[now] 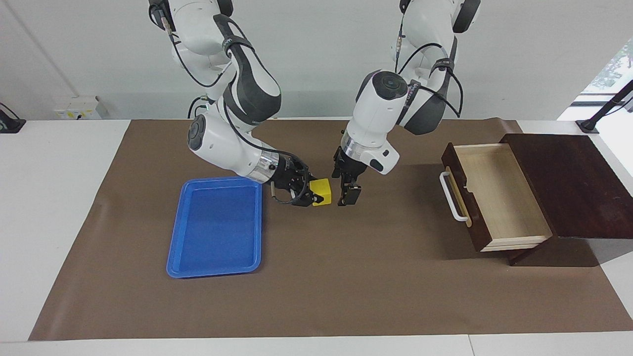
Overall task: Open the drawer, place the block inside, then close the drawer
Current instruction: 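Lift the block with the right gripper while the left gripper approaches it, then grasp the block with the left gripper while the right gripper releases it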
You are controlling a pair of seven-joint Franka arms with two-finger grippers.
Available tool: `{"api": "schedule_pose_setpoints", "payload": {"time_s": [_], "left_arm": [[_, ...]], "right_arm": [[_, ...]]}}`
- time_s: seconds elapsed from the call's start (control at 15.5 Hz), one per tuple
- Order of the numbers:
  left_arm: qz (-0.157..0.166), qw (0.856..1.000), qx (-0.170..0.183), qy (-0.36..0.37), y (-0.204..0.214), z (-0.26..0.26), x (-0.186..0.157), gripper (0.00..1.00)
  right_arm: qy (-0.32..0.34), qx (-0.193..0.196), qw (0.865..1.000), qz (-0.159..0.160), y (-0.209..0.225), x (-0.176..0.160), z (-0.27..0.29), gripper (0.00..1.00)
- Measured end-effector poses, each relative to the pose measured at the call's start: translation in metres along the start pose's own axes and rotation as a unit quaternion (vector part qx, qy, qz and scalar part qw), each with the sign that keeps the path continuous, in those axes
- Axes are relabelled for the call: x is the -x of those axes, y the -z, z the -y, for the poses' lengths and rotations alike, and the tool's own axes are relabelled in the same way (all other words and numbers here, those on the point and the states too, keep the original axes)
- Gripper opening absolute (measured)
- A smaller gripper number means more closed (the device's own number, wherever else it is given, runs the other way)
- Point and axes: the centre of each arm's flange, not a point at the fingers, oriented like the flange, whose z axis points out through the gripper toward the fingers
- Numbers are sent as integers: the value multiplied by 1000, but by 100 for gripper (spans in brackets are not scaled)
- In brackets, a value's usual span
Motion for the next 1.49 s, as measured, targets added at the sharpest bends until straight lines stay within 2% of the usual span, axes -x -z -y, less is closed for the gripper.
{"api": "schedule_pose_setpoints", "payload": {"time_s": [0.52,0.58,0.65,0.71,0.91,1.36,1.42,1.49], "left_arm": [[-2,1000,-3,7,-5,8,7,99],[-2,1000,-3,9,-6,8,7,94],[-3,1000,-3,13,-6,8,6,94],[-2,1000,-1,15,-6,7,6,89],[-1,1000,5,15,-4,3,3,56],[0,1000,5,15,-4,3,3,56],[-1,1000,5,16,-4,2,3,56],[-1,1000,5,17,-5,2,2,56]], "right_arm": [[-1,0,1000,0,0,-1,0,55],[-1,0,1000,0,0,-1,0,55],[-1,0,1000,0,0,-1,0,55],[-1,3,1000,0,-1,-1,0,55],[1,12,1000,0,-3,-2,-3,55],[1,11,1000,0,-3,-2,-3,55],[-4,10,1000,1,-2,-2,-2,59],[-8,7,1000,1,0,-2,-1,68]]}}
